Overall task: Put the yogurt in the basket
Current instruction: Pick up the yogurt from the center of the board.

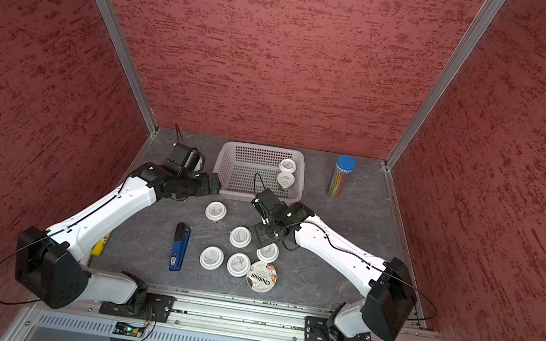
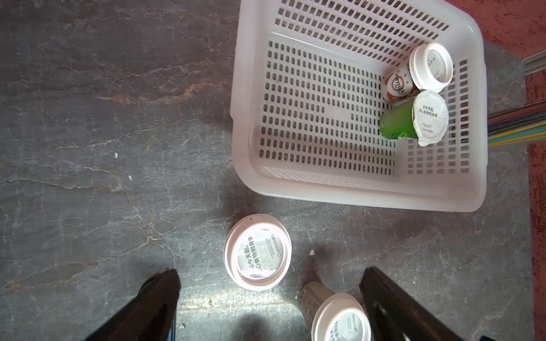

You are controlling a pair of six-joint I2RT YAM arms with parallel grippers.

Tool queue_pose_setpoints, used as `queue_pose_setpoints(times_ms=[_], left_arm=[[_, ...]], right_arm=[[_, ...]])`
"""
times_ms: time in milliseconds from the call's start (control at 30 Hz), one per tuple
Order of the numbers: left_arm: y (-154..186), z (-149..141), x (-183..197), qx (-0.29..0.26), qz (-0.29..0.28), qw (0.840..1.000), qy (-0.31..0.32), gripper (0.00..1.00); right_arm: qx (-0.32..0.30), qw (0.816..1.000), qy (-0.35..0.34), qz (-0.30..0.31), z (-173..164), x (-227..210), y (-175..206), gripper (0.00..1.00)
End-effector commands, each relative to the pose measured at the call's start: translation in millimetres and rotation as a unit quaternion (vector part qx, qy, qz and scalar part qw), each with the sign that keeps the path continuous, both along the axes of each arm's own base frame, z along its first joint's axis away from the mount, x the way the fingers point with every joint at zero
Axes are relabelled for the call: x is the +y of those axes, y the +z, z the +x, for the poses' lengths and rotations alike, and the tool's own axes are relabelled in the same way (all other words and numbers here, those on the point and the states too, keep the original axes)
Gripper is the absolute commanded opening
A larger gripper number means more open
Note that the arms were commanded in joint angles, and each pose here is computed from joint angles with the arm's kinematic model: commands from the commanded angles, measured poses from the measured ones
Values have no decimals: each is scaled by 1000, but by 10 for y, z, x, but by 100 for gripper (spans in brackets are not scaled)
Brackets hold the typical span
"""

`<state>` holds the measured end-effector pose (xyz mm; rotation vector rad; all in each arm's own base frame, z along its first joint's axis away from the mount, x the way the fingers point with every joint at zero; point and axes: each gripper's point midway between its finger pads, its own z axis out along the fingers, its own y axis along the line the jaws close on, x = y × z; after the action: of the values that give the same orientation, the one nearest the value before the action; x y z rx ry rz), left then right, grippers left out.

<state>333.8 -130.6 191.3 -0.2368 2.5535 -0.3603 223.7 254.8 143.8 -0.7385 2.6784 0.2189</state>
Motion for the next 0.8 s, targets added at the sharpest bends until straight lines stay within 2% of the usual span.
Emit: queue_pose_setpoints(times_ms=[0,200,467,767], left_arm=[[-101,-31,10,11,10,1000,-4,100],[-175,-44,29,18,14,1000,-3,100],[-197,-66,69,20,22,1000,1,100],[-206,-63,83,22,23,999,3,100]], right_arm=[[19,1000,-13,18,-134,59,-93,88],[26,999,-18,17,-162,55,-255,90],[46,999,-14,3,-177,86,-481,85],[45,998,-22,-24,-175,-18,-569,81]])
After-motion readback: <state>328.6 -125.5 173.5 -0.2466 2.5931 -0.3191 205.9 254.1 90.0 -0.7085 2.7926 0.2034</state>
